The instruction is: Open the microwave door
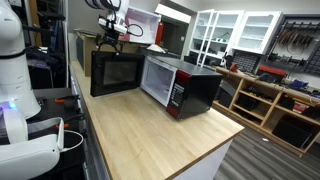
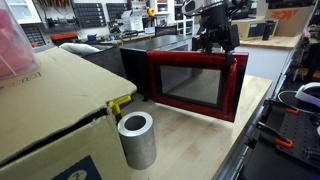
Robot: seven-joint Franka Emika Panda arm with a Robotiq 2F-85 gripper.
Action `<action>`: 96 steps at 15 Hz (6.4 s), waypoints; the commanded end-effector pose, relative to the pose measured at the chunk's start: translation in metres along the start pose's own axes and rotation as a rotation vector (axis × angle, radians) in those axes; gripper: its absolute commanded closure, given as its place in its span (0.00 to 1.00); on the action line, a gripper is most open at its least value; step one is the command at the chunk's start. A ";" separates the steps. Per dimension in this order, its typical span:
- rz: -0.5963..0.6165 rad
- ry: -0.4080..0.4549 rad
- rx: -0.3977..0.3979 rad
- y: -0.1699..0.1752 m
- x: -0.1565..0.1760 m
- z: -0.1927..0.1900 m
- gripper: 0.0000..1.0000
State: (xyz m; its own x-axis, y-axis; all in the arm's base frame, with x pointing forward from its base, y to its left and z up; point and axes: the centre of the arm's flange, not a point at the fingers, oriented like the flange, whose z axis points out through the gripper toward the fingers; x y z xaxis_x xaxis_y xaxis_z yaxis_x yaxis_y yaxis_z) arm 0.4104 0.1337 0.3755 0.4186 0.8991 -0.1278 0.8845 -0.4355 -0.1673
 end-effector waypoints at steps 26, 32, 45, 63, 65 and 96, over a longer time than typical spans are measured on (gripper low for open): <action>0.546 0.116 -0.076 -0.022 0.038 -0.014 0.00; 0.606 0.140 -0.107 -0.028 0.064 -0.011 0.00; 0.632 0.258 -0.144 -0.052 0.126 -0.021 0.00; 0.593 0.350 -0.169 -0.098 0.089 -0.128 0.00; 0.610 0.346 -0.169 -0.092 0.077 -0.132 0.00; 0.744 0.077 -0.215 0.100 -0.072 -0.074 0.00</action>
State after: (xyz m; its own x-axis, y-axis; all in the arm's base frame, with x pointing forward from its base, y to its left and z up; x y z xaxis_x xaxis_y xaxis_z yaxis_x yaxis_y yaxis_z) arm 0.4766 0.0439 0.4259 0.9143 0.3941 -0.0938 0.4017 -0.9119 0.0842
